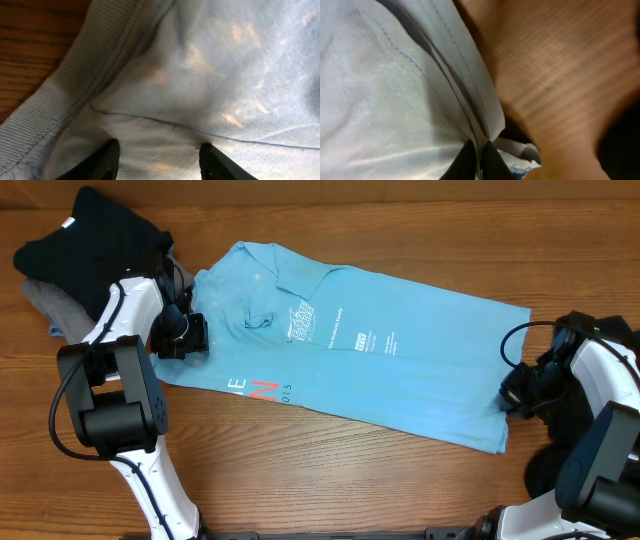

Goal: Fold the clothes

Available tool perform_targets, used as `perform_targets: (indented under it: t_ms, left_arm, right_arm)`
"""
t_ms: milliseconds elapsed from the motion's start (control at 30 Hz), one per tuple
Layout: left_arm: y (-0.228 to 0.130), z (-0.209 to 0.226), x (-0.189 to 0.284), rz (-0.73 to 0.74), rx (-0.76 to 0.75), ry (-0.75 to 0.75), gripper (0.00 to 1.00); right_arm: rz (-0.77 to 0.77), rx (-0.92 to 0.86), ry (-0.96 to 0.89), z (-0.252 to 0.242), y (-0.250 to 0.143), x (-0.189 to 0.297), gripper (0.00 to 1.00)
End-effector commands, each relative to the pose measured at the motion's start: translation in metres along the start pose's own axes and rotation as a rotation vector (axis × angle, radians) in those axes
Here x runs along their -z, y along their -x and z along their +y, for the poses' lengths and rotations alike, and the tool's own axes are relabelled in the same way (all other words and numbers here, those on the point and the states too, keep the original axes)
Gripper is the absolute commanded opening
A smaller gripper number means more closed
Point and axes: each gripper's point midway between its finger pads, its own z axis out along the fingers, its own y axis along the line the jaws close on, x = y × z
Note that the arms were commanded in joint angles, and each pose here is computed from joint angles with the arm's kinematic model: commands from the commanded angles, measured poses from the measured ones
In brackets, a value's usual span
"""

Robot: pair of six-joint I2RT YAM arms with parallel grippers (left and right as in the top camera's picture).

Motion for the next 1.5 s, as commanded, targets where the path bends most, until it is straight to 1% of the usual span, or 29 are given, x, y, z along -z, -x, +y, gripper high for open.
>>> perform_targets:
  t_ms: [0,133,167,200,233,300,367,433,500,633,700,767,833,867,967,1000,1067,1100,1167,1200,1233,1300,1400,1467]
  left_arm:
    - [-0.009,0.0,-0.013,0.036,-0.023,0.005,0.55]
    - [-0.009,0.0,-0.013,0.036,-0.023,0.005,0.54]
    - [-0.009,0.0,-0.013,0.036,-0.023,0.005,0.54]
    - [-0.01,0.0,-0.013,0.038,-0.023,0.005,0.54]
    - [-0.01,-0.001,-0.012,0.039,-0.023,0.004,0.54]
    - [-0.008,-0.004,-0.005,0.043,-0.022,-0.014,0.54]
    - [-0.004,-0.009,0.007,0.038,-0.027,-0.037,0.54]
    - [0.003,-0.017,0.024,0.027,-0.046,-0.065,0.54]
    - [0.011,-0.029,0.045,0.0,-0.086,-0.11,0.54]
    - [0.035,-0.074,0.091,-0.115,-0.246,-0.228,0.62]
    - [0.046,-0.095,0.107,-0.182,-0.318,-0.235,0.67]
    - [0.057,-0.119,0.116,-0.248,-0.398,-0.231,0.7]
    - [0.059,-0.134,0.115,-0.271,-0.446,-0.196,0.73]
    - [0.058,-0.135,0.112,-0.264,-0.454,-0.159,0.72]
    - [0.043,-0.126,0.103,-0.194,-0.406,-0.034,0.66]
    - [0.038,-0.12,0.102,-0.168,-0.385,0.007,0.62]
    - [0.031,-0.101,0.101,-0.131,-0.313,0.096,0.59]
    - [0.028,-0.089,0.102,-0.115,-0.262,0.143,0.58]
    - [0.02,-0.066,0.101,-0.076,-0.159,0.205,0.6]
    - [0.016,-0.058,0.1,-0.055,-0.119,0.211,0.6]
    - [0.01,-0.048,0.096,-0.025,-0.068,0.208,0.59]
    - [0.002,-0.038,0.088,0.022,-0.023,0.173,0.57]
    - [-0.012,-0.03,0.069,0.098,0.015,0.076,0.57]
    - [-0.021,-0.021,0.052,0.138,0.036,0.046,0.56]
  right_arm:
    - [-0.058,-0.057,-0.089,-0.015,0.012,0.006,0.12]
    - [-0.06,-0.057,-0.089,-0.015,0.013,0.006,0.19]
    - [-0.061,-0.057,-0.088,-0.015,0.013,0.006,0.25]
    - [-0.068,-0.057,-0.083,-0.014,0.015,0.006,0.27]
    - [-0.077,-0.055,-0.067,-0.011,0.017,0.006,0.27]
    - [-0.089,-0.004,0.038,0.01,0.024,0.011,0.24]
    - [-0.09,0.095,0.181,0.038,0.027,0.023,0.24]
    - [-0.11,0.151,0.283,0.059,0.032,0.039,0.27]
    - [-0.145,0.174,0.345,0.073,0.039,0.058,0.28]
    - [-0.218,0.25,0.445,0.098,0.047,0.096,0.32]
    - [-0.227,0.264,0.479,0.106,0.045,0.106,0.33]
    - [-0.204,0.264,0.494,0.109,0.038,0.107,0.34]
    - [-0.164,0.264,0.48,0.109,0.028,0.101,0.35]
    - [-0.134,0.264,0.467,0.108,0.021,0.096,0.35]
    - [-0.054,0.258,0.382,0.099,0.0,0.078,0.35]
    - [-0.038,0.255,0.341,0.094,-0.005,0.071,0.35]
    - [-0.014,0.202,0.259,0.082,-0.011,0.054,0.35]
    - [-0.003,0.171,0.233,0.077,-0.014,0.044,0.35]
    - [0.026,0.117,0.212,0.069,-0.02,0.023,0.35]
    - [0.042,0.084,0.205,0.065,-0.025,0.012,0.34]
    - [0.057,0.05,0.198,0.061,-0.028,0.001,0.32]
    - [0.07,0.003,0.195,0.054,-0.032,-0.016,0.27]
    - [0.08,-0.015,0.21,0.05,-0.038,-0.032,0.27]
    - [0.09,-0.021,0.204,0.046,-0.042,-0.038,0.27]
